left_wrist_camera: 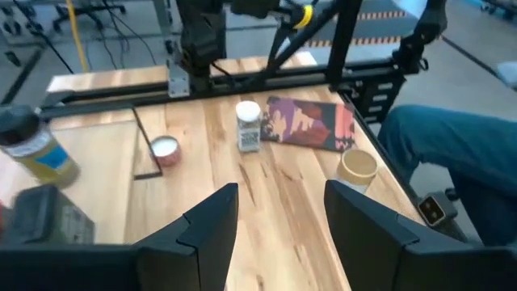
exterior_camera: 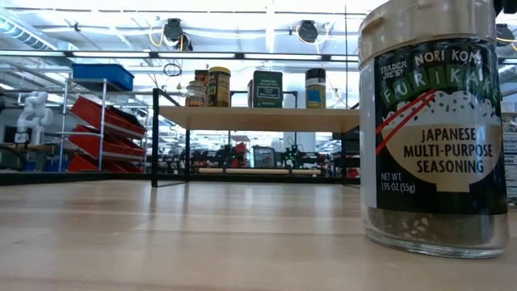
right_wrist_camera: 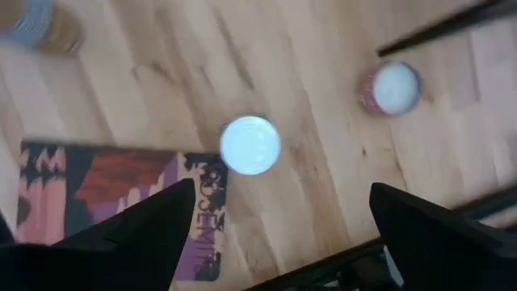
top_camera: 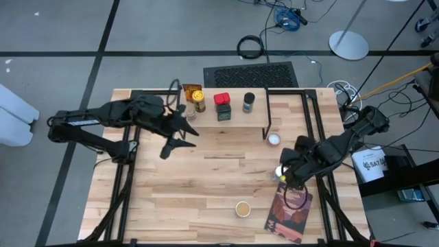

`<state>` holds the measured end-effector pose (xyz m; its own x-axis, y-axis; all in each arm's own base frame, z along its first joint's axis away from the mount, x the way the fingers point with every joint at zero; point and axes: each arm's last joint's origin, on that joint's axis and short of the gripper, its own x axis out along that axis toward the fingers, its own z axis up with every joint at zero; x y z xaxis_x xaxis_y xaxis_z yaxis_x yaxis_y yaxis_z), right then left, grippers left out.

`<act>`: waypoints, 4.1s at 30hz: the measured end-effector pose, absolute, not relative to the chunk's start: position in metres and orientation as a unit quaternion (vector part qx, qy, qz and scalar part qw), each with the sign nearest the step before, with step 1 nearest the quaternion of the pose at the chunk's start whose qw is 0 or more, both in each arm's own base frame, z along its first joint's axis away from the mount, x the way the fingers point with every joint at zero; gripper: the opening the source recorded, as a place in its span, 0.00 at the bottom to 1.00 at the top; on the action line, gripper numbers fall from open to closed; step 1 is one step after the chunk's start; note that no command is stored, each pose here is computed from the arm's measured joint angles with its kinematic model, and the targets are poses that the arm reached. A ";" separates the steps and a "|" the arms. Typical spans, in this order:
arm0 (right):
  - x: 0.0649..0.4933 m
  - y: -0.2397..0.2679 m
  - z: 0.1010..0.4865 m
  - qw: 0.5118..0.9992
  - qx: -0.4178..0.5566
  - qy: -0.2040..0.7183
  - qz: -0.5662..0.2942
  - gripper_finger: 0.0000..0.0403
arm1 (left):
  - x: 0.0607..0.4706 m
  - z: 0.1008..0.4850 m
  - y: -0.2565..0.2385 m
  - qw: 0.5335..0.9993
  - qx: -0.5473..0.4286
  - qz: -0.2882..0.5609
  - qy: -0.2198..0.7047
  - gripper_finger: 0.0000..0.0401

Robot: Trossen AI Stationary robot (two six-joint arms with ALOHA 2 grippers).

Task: Shelf spices
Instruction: Put the white spice bottle on the shelf

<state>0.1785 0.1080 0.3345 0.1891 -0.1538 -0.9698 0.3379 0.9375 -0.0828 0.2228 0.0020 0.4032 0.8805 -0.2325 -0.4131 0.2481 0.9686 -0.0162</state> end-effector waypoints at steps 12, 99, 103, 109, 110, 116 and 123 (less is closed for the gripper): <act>0.186 0.101 0.294 0.755 0.053 0.648 -0.093 0.88 | 0.246 0.386 -0.018 0.959 0.036 -0.137 0.247 0.49; 0.235 0.070 0.255 0.772 0.089 0.629 0.038 0.48 | 0.230 0.406 -0.024 0.971 0.085 -0.053 0.215 0.49; 0.242 0.069 0.287 0.796 0.075 0.599 0.051 0.49 | 0.223 0.411 -0.021 0.975 0.087 -0.023 0.204 0.49; 0.245 0.054 0.339 0.827 0.053 0.559 0.038 0.48 | 0.219 0.414 -0.020 0.976 0.089 -0.009 0.196 0.49; 0.244 0.050 0.348 0.832 0.050 0.552 0.035 0.48 | 0.219 0.414 -0.020 0.976 0.089 -0.008 0.196 0.49; 0.237 0.026 0.385 0.846 0.010 0.532 0.009 0.48 | 0.219 0.414 -0.020 0.976 0.089 -0.008 0.197 0.49; 0.228 -0.009 0.406 0.849 -0.016 0.528 -0.018 0.48 | 0.219 0.415 -0.020 0.977 0.090 -0.005 0.193 0.49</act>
